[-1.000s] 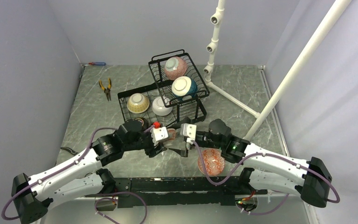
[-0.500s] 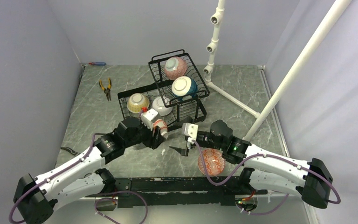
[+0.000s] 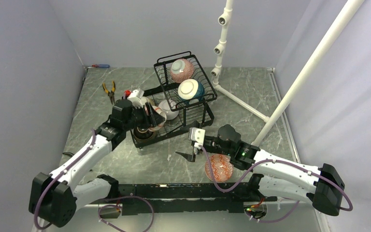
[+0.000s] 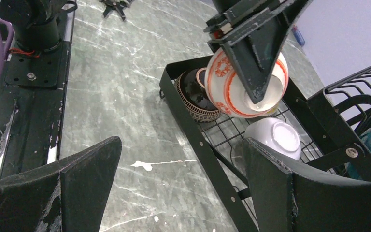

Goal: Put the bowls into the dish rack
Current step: Move the bowl to the dish rack.

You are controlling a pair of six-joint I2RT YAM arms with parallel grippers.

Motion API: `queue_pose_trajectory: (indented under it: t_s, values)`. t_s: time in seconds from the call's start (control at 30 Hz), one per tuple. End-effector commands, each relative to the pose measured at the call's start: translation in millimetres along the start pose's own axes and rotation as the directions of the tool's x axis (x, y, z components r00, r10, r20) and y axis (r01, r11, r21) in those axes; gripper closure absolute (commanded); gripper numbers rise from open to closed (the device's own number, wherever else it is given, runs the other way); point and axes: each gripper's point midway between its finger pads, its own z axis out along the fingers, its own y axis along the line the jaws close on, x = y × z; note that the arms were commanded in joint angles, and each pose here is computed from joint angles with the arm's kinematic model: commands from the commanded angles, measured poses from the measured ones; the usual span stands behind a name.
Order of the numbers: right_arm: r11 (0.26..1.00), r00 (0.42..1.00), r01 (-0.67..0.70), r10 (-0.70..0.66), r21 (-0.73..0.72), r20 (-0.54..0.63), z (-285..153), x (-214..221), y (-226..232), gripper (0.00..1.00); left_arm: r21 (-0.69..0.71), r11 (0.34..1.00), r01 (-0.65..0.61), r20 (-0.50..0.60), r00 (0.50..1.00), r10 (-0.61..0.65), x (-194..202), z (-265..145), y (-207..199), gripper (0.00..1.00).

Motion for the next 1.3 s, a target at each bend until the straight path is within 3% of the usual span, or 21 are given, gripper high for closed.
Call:
queue_pose_trajectory:
  t_s: [0.0,0.17,0.83,1.07,1.27]
  values:
    - [1.000,0.999,0.008,-0.009,0.018,0.036,-0.3,-9.8,-3.6,0.00,0.159,0.985,0.065,0.076,0.994,-0.078,-44.3,9.0,-31.6,0.97]
    - [0.999,0.999,0.015,-0.016,0.032,0.038,-3.1,-10.5,-5.1,0.00,0.165,0.973,0.162,0.014,0.986,-0.167,-45.2,32.4,-15.4,0.97]
    - [0.999,0.999,0.032,-0.032,0.032,0.012,-5.6,-6.2,-5.5,0.00,0.231,0.952,0.200,-0.096,0.978,-0.182,-24.7,105.0,10.6,0.97]
    - [0.998,0.999,0.036,-0.037,0.042,0.009,-8.4,-8.0,-7.2,0.00,0.263,0.955,0.138,-0.016,0.990,-0.139,-37.8,85.6,-1.5,0.97]
    - [0.998,0.998,0.061,-0.061,0.019,0.025,-6.0,-12.6,-5.2,0.00,0.256,0.966,-0.040,0.128,0.992,0.007,-51.5,31.7,-19.1,0.97]
